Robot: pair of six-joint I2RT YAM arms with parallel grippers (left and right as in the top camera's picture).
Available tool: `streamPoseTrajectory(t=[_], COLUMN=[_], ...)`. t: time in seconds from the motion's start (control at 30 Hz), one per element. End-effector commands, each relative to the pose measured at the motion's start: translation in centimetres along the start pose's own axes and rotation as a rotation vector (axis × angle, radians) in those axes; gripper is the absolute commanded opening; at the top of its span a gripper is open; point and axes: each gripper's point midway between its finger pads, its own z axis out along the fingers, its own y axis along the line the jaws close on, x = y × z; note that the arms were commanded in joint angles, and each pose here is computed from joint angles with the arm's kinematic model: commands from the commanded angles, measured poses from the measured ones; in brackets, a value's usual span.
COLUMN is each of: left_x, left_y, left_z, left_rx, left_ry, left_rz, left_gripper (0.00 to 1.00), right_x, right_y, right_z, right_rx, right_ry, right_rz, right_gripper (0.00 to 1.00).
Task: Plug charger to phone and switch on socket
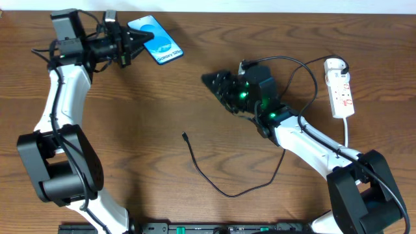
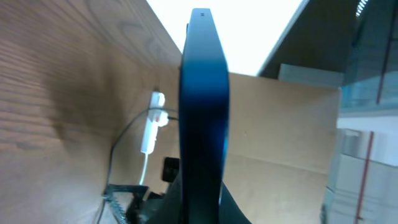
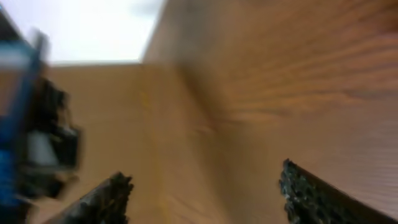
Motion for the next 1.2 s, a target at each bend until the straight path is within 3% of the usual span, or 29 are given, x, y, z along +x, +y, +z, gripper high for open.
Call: streamPoseTrajectory(t=[0.0,0.23,0.47,0.83,1.17], left_x=[1.9,1.6,0.9,0.3,-1.1], left_y=[-2.1,-2.3,-2.2,-2.1,-1.8], left_z=[-1.4,-3.2,-4.5,-5.4,-8.1], left_rx=[0.081,0.109,0.114,0.116,0.122], left_ry=[0.098,0.097,0.069,0.046,-0.019], left_rz=[0.043,0.038,0.033,0.020,0.000], left_gripper=[0.07,0.07,0.07,0.08,0.07], right_x=[1.5,4.0,5.3,7.0,12.8], right_y=[-0.3,-0.5,0.2,1.9,-4.2], right_z=[-0.5,-0.8,-1.0,1.4,6.0], right_rx=[0.021,-0.026,-0.035,0.263,0.406], right_ry=[0.080,0.210,0.287,0.433,0.658], right_rz=[-0.185,-0.438,-0.477,-0.713,-0.714], right_gripper=[0.65,0.65,0.55,0.56,0.48])
